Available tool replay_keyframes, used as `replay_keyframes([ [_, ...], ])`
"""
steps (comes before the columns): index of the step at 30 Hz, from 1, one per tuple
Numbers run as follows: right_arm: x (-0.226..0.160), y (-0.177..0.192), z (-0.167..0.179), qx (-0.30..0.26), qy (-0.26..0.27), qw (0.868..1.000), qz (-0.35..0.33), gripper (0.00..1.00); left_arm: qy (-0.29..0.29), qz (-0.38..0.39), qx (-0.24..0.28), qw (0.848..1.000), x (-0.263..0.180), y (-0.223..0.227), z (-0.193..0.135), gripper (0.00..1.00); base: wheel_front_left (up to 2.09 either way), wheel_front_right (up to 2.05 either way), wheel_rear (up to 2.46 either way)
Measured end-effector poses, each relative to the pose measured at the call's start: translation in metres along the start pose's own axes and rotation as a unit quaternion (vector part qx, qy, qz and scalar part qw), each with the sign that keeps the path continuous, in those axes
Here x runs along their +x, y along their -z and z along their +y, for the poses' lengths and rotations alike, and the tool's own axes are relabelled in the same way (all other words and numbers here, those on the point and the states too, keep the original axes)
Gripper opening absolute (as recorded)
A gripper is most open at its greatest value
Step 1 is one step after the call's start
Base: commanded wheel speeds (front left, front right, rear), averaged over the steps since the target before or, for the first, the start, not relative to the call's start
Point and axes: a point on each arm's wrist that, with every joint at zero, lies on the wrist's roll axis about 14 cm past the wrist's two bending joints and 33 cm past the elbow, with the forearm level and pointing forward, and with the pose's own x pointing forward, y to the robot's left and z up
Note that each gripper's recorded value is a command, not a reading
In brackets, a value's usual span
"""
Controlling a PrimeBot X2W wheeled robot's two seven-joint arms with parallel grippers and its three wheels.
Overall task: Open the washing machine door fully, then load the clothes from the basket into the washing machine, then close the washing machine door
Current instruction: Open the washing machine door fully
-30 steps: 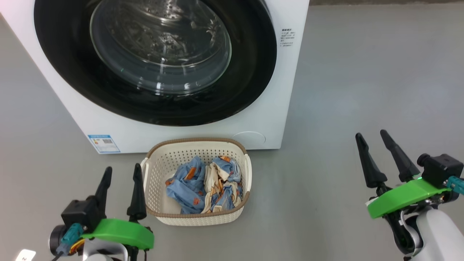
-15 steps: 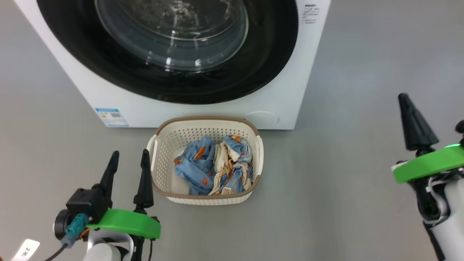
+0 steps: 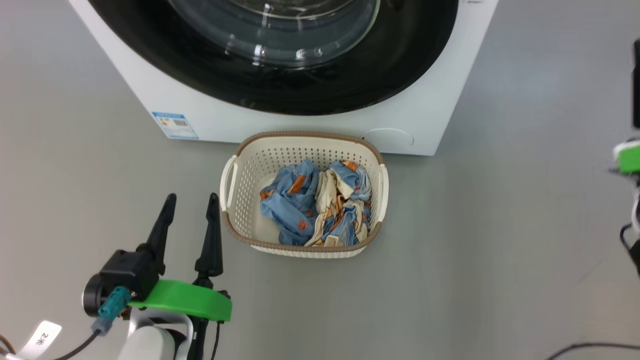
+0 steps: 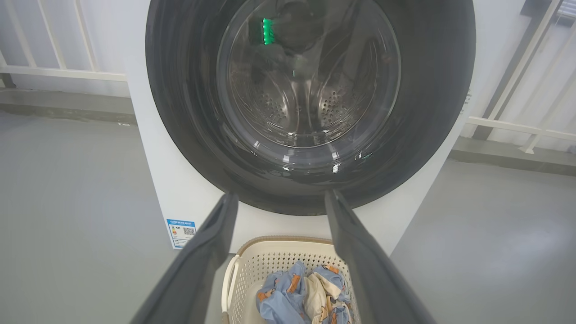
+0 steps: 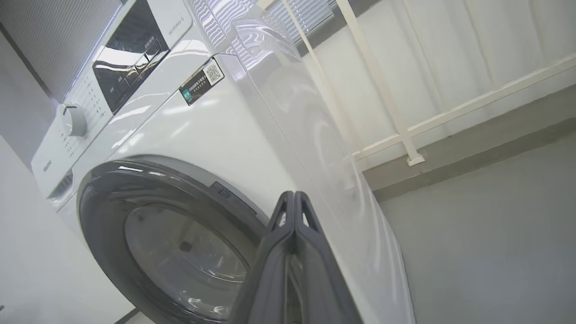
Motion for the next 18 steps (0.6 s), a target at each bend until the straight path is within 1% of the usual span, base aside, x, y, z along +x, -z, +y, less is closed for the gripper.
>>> replay_keyframes([
  [3, 0.016, -0.007, -0.004, 0.065, 0.010, 0.998, -0.007, 0.00, -0.004, 0.004, 0.002, 1.000, 0.002, 0.003, 0.002, 1.00, 0.00, 0.00, 0.00],
  [6, 0.030, -0.009, -0.013, 0.121, 0.023, 0.992, 0.003, 0.00, -0.002, 0.001, -0.002, 1.000, 0.008, 0.003, 0.001, 1.00, 0.00, 0.00, 0.00],
  [12, 0.054, 0.000, -0.017, 0.189, 0.022, 0.981, 0.043, 0.00, -0.012, 0.010, -0.002, 1.000, 0.012, 0.011, 0.006, 1.00, 0.00, 0.00, 0.00],
  [18, 0.078, 0.010, -0.002, 0.236, -0.012, 0.968, 0.087, 0.00, -0.016, 0.016, 0.002, 1.000, 0.019, 0.018, 0.009, 1.00, 0.00, 0.00, 0.00],
])
